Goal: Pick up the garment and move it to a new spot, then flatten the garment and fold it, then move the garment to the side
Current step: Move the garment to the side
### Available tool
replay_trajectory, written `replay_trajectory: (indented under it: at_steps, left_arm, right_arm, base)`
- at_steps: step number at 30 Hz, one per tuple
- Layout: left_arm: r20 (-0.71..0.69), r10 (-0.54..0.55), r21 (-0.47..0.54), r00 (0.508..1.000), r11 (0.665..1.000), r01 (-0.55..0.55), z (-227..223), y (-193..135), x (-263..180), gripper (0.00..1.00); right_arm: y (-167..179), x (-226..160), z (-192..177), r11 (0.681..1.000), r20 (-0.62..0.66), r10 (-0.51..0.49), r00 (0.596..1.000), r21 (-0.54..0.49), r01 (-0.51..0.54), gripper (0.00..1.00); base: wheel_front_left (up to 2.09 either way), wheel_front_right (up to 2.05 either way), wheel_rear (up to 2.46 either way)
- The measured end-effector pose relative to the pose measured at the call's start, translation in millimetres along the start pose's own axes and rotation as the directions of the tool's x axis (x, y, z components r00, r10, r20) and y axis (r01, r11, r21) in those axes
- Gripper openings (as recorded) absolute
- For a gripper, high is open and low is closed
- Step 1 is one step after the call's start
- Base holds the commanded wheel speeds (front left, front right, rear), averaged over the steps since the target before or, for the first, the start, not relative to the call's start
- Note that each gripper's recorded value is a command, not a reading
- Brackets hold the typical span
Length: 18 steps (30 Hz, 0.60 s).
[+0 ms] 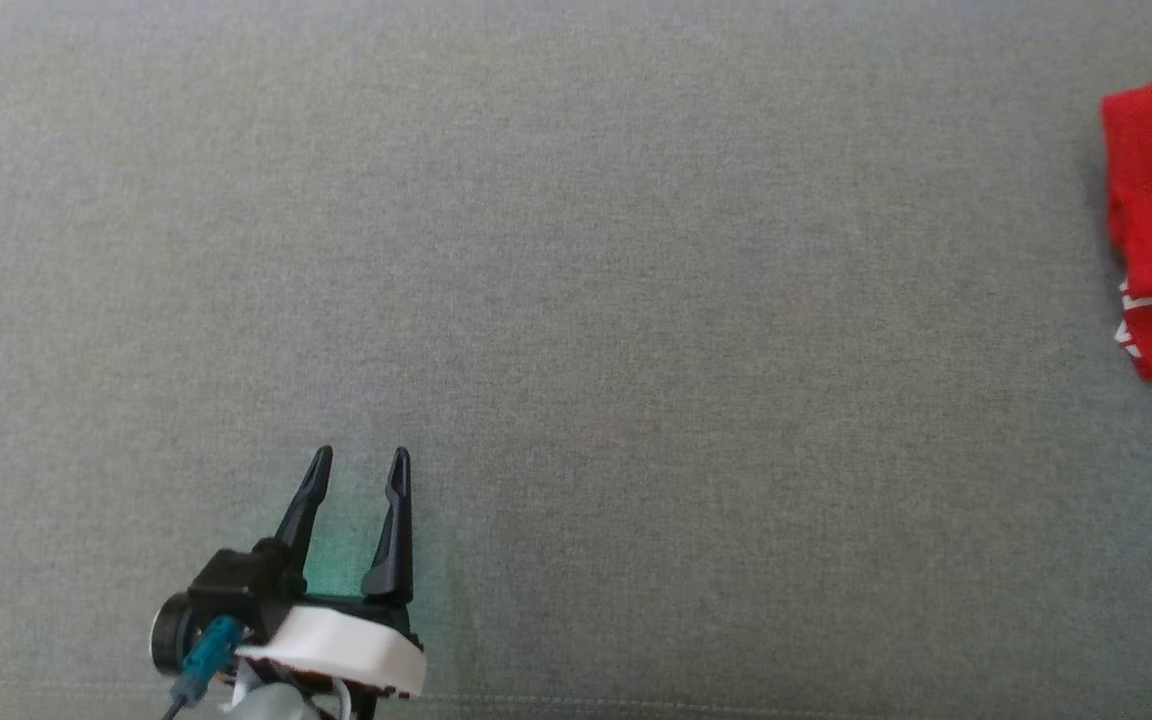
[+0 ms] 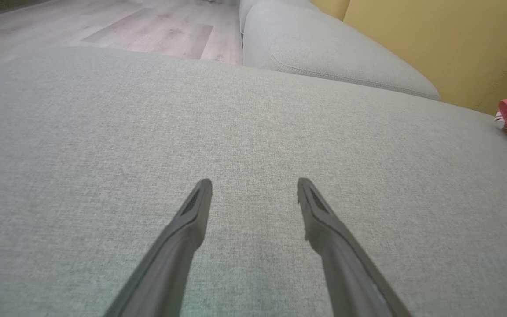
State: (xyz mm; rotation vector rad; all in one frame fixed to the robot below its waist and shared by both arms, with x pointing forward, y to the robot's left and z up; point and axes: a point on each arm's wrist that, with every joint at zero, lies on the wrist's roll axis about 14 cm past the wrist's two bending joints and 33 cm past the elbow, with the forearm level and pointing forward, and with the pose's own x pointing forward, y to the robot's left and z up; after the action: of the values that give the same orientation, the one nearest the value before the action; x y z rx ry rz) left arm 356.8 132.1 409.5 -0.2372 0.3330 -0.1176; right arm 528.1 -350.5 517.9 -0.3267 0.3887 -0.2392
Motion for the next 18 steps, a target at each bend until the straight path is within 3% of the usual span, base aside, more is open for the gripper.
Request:
replay_trajectory:
  at_steps: [1,2,3,10,15,18]
  left_arm:
    - [-0.001,0.001,0.0,1.0,1.0,-0.001,-0.2,0.6,1.2,1.0]
    - [-0.005,0.004,0.002,1.0,1.0,-0.004,-1.1,1.4,2.0,1.0]
    - [-0.008,0.005,0.003,1.0,1.0,-0.005,-2.1,1.6,2.5,1.0]
    - [-0.018,-0.007,0.005,1.0,1.0,0.007,-4.7,-2.3,7.1,1.0]
    - [0.005,-0.033,0.015,0.999,0.999,0.033,3.5,-9.1,11.5,1.0]
    - [0.03,-0.047,0.025,0.998,0.999,0.046,12.1,-12.8,10.1,1.0]
  right_arm:
    - [-6.9,2.6,-4.3,1.0,-0.015,-0.019,1.0,-0.006,0.019,0.44]
    - [-11.3,4.5,-9.1,0.999,-0.03,-0.032,0.999,-0.02,0.031,0.77]
    - [-14.1,5.8,-11.7,0.999,-0.033,-0.042,0.999,-0.025,0.041,1.0]
    - [-31.0,4.2,-25.1,0.995,-0.017,-0.097,0.995,-0.038,0.096,1.0]
    - [0.9,-1.9,-19.7,0.999,0.032,-0.03,0.999,-0.012,0.03,1.0]
    - [29.0,-13.7,7.9,0.999,0.131,0.038,0.991,0.003,-0.039,1.0]
  base:
    - [0.0,0.0,0.0]
    - [0.0,0.0,0.0]
    - [0.0,0.0,0.0]
    - [0.0,0.0,0.0]
    - [0.0,0.0,0.0]
    - [0.0,0.0,0.0]
